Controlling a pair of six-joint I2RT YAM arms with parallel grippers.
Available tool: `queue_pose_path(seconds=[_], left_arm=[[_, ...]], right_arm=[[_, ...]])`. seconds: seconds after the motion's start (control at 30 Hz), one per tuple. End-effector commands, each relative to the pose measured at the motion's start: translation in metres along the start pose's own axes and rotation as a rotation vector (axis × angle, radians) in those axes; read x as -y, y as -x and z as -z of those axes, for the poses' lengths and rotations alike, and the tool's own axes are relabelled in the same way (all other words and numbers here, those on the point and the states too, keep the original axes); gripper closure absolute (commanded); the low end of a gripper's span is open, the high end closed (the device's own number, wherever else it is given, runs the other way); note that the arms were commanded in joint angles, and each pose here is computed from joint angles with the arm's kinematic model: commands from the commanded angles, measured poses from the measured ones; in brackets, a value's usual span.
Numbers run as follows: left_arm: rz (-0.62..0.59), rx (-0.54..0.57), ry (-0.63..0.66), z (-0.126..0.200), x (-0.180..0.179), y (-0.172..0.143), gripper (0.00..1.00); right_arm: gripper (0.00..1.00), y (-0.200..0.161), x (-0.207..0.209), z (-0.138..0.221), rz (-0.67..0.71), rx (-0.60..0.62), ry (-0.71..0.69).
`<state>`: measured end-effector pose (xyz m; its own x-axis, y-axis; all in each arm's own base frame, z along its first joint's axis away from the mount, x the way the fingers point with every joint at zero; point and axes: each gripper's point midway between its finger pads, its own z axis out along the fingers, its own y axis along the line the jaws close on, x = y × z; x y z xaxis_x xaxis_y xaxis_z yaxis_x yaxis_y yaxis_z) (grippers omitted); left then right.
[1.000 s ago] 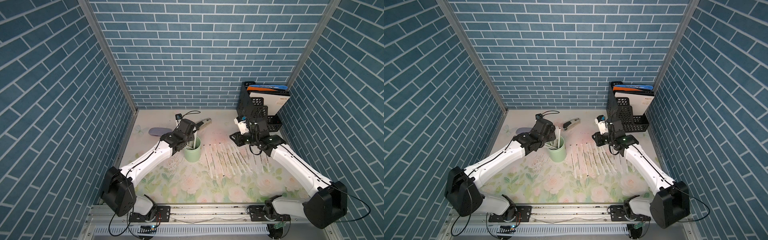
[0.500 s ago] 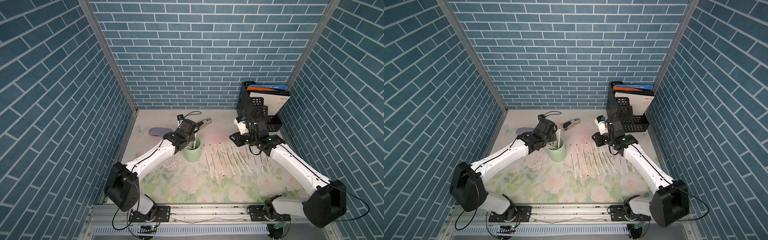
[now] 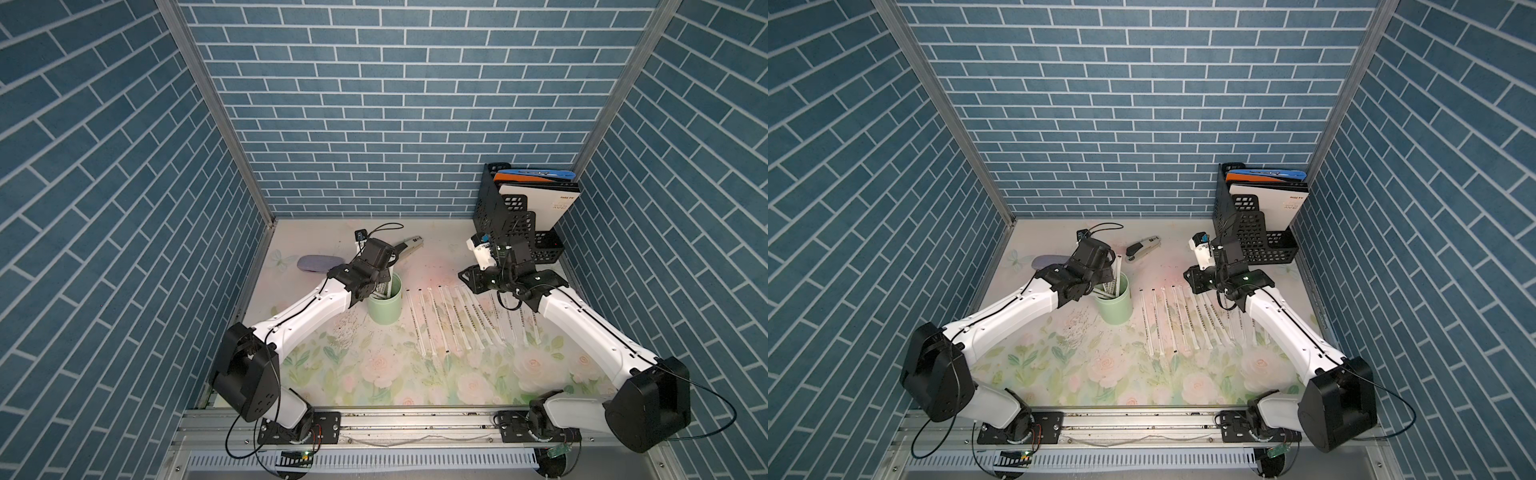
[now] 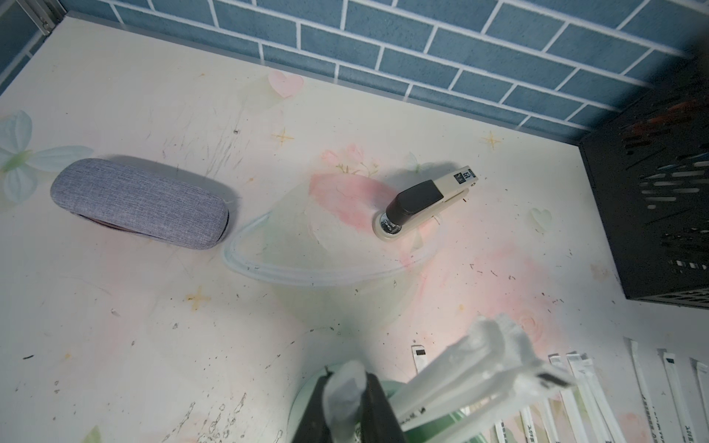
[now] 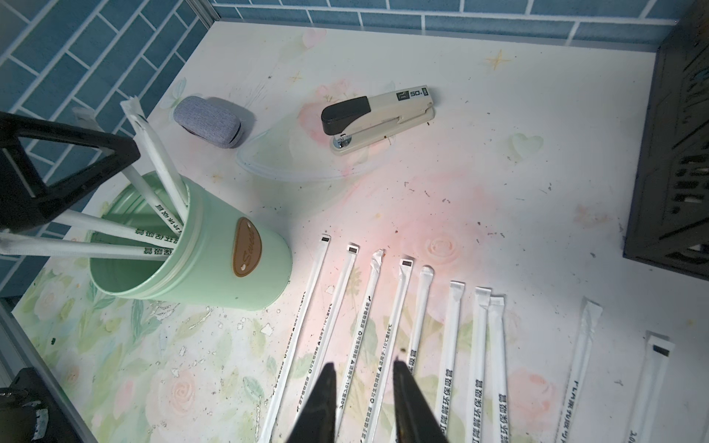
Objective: Take the straws out of the storage container
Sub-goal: Pick up the straw from the container.
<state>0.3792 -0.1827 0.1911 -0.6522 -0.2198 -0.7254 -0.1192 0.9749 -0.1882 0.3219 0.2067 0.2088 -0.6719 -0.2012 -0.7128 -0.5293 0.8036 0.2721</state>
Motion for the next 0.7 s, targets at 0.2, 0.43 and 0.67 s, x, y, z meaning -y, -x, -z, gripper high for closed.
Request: queue_pose_path(seconds=[0.2,0.43,0.67], left_arm=[[-0.021,0.016,0.026,0.008,-0.005,0.011,0.94],[-0.024,0.055,0.017,0.023,-0.002,0.03,0.96],[-0.048,0.113,0.007,0.05,0.007,0.068,0.96]], right_arm=[[0.74,-0.001,0.001,-0.005,-0.02,0.0,-0.005],[0.74,0.003,-0.001,0.0,-0.016,0.013,-0.001],[0.74,0.008,-0.003,0.004,-0.014,0.026,0.003]])
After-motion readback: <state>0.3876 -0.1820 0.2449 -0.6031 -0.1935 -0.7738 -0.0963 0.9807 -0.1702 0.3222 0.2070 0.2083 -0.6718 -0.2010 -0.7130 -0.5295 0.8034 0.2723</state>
